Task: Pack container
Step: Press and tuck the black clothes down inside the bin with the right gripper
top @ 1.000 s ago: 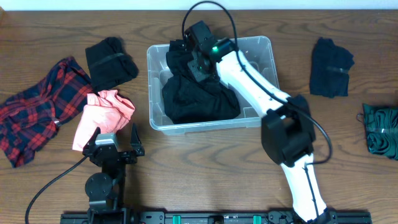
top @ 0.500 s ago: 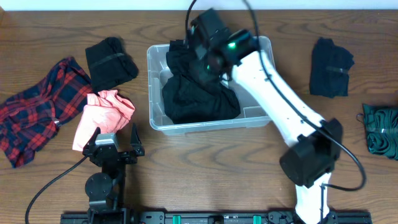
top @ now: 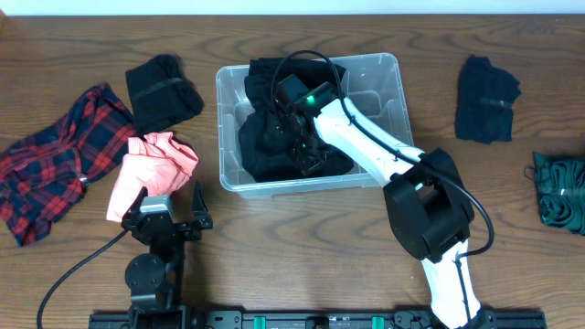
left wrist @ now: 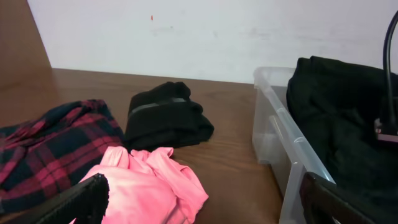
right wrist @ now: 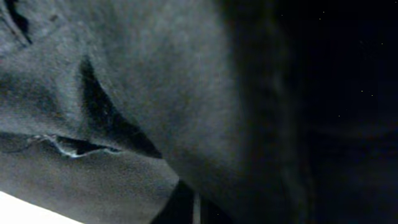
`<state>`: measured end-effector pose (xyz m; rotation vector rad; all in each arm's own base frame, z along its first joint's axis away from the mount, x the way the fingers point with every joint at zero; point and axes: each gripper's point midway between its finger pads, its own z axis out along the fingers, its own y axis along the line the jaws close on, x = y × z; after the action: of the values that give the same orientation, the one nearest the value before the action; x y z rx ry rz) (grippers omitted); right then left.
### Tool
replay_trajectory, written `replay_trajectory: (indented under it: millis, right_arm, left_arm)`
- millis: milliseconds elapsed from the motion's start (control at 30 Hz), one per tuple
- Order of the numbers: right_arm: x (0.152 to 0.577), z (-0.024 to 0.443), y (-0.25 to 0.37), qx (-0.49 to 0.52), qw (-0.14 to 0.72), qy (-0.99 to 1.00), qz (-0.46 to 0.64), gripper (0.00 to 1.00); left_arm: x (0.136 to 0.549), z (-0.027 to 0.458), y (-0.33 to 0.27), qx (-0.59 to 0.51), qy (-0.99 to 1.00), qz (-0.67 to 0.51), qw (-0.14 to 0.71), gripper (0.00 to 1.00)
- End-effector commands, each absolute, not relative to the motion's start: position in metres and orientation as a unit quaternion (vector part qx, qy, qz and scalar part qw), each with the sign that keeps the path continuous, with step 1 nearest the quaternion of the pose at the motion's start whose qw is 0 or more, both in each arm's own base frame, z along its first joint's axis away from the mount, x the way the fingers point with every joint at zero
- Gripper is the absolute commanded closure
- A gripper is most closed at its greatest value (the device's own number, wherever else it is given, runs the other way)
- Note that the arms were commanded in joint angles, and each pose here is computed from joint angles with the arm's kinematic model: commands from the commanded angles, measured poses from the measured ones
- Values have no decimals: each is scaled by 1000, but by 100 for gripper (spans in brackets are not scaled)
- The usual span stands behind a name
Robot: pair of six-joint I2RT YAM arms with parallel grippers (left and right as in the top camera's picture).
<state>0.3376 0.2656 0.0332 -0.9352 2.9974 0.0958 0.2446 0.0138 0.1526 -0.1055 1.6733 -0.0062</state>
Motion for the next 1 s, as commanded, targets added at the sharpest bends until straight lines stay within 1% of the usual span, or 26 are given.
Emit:
replay_trajectory:
  millis: [0,133,300,433,533,600,733,867,967]
  right_arm:
    - [343,41,271,-306,15,951,35,99]
    - [362,78,286,-313,58,947,50,99]
    - [391,140,305,-348,149,923,68,99]
    - [425,160,301,-395,223,891,4,99]
    - [451,163,300,-421,267,866,-40,99]
    - [465,162,305,-436,292,850,-44,99]
    - [487,155,312,-425,328,843,-39,99]
    - [494,134,318,-439,324,838,-24,99]
    - [492,102,322,-460,296,837,-20,99]
  left_arm:
    - [244,137,15,-47,758,3,651,2]
    - [244,137,15,-47,758,3,651,2]
    - [244,137,15,-47,758,3,651,2]
    - [244,137,15,-47,758,3,651,2]
    - [244,137,15,-47,758,3,651,2]
    - [244,137,15,-47,758,3,651,2]
    - [244,137,15,-47,758,3,651,2]
    - [244,137,15,-47,758,3,651,2]
    - [244,137,15,-47,758,3,651,2]
